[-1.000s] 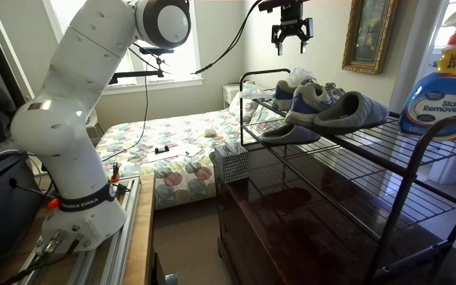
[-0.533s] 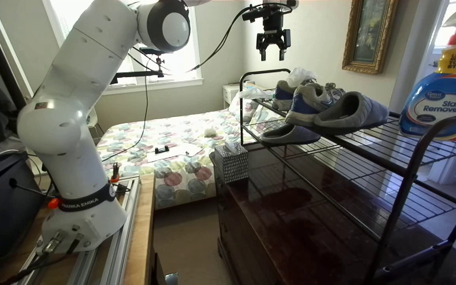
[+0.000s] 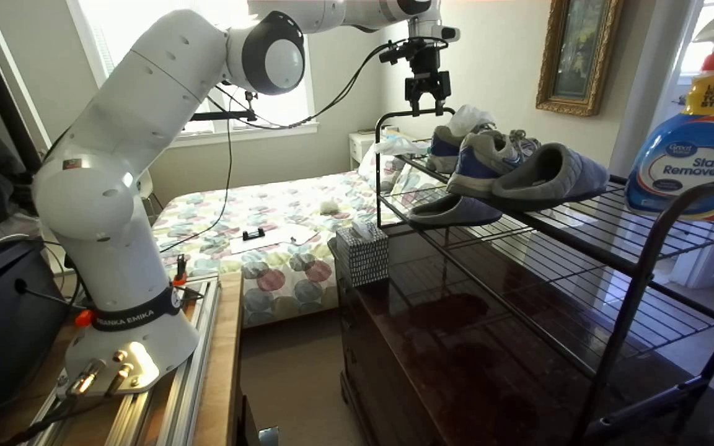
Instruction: Remove a napkin from the napkin box, put it in the left shoe on the top rack and put the green bottle in the right shoe on the top rack
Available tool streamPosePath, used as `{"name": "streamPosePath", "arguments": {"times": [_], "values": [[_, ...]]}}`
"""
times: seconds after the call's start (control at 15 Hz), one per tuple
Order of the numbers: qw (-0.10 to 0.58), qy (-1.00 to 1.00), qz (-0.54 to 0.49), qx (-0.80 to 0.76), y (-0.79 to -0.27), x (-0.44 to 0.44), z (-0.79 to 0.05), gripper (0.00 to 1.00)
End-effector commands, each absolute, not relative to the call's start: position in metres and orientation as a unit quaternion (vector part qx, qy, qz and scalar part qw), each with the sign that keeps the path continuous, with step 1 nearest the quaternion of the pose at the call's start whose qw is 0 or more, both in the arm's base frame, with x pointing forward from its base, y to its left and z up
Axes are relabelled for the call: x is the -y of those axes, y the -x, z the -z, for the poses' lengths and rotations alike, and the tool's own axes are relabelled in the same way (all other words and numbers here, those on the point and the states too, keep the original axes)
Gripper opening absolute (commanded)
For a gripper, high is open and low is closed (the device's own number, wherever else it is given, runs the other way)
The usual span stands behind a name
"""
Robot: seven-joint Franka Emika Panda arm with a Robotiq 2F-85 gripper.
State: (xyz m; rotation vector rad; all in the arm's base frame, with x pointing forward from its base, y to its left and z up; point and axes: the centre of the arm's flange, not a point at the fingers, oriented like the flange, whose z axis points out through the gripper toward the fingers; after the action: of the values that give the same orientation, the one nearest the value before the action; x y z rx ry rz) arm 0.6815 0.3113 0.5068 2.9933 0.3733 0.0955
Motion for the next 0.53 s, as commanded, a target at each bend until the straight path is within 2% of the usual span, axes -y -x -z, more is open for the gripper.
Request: {"name": "streamPosePath", "arguments": {"times": [0.0, 0.47], "values": [[0.101, -0.990, -0.045, -0.088, -0.693, -0.321, -0.473, 1.00], [0.096, -0.993, -0.017, -0.064, -0.713, -0.311, -0.445, 1.00]]}}
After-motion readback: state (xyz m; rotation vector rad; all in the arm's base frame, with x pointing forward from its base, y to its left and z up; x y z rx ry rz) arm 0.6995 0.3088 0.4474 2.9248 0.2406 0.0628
